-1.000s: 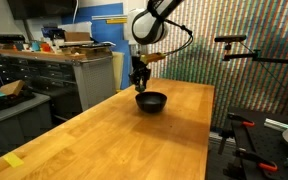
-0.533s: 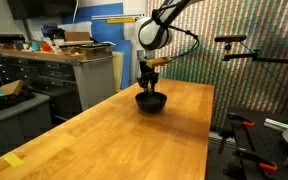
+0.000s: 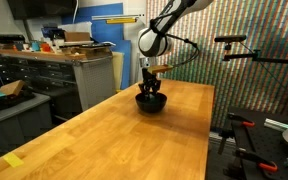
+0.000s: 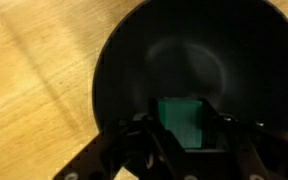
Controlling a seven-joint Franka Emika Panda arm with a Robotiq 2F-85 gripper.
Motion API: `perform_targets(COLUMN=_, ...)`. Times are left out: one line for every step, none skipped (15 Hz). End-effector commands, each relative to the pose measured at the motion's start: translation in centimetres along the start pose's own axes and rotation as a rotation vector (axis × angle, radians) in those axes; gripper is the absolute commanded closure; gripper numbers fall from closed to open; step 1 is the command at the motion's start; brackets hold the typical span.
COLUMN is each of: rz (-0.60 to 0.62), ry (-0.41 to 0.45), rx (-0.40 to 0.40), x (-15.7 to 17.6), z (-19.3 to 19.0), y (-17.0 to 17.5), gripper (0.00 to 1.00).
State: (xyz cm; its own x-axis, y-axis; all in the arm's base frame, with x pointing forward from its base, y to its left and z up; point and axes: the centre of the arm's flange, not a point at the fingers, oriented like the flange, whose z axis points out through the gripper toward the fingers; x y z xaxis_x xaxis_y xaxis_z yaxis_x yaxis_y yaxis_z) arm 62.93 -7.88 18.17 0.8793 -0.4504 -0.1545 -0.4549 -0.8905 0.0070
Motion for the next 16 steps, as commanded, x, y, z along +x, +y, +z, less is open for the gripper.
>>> perform_targets(rz=-0.009, ry=-0.025, rx=0.073, x=1.4, z=-0.2, y=0.4, gripper=0.33)
perform_targets(rz=-0.006, ry=-0.026, rx=0.084, x=1.6, z=-0.3, y=0.6, gripper=0.32)
perform_targets(rz=0.000, ry=-0.024, rx=0.094, x=1.7, z=-0.5, y=0.8, gripper=0.27)
perform_targets(rz=0.006, ry=-0.021, rx=0.101, x=1.7, z=-0.9, y=1.1, gripper=0.19)
perform_targets(rz=0.016, ry=-0.015, rx=0.103, x=1.6, z=-1.4, y=1.5, gripper=0.11)
perform_targets(rz=0.022, ry=-0.012, rx=0.109, x=1.6, z=-1.9, y=1.7, gripper=0.02)
perform_targets(rz=0.035, ry=-0.002, rx=0.102, x=1.4, z=-2.5, y=2.1, gripper=0.00)
perform_targets(rz=0.042, ry=0.007, rx=0.101, x=1.2, z=-3.2, y=2.4, gripper=0.00)
perform_targets(rz=0.050, ry=0.023, rx=0.090, x=0.8, z=-4.2, y=2.8, gripper=0.00)
perform_targets(rz=0.063, ry=0.042, rx=0.079, x=0.6, z=-5.0, y=3.1, gripper=0.00)
perform_targets(rz=0.078, ry=0.056, rx=0.069, x=0.3, z=-6.0, y=3.5, gripper=0.00)
perform_targets(rz=0.090, ry=0.076, rx=0.067, x=-0.1, z=-7.0, y=3.8, gripper=0.00)
perform_targets(rz=0.103, ry=0.095, rx=0.061, x=-0.6, z=-8.1, y=4.2, gripper=0.00)
perform_targets(rz=0.112, ry=0.112, rx=0.052, x=-1.1, z=-9.1, y=4.6, gripper=0.00)
perform_targets(rz=0.108, ry=0.130, rx=0.042, x=-1.6, z=-10.0, y=4.9, gripper=0.00)
perform_targets(rz=0.092, ry=0.148, rx=0.029, x=-2.1, z=-10.8, y=5.1, gripper=0.00)
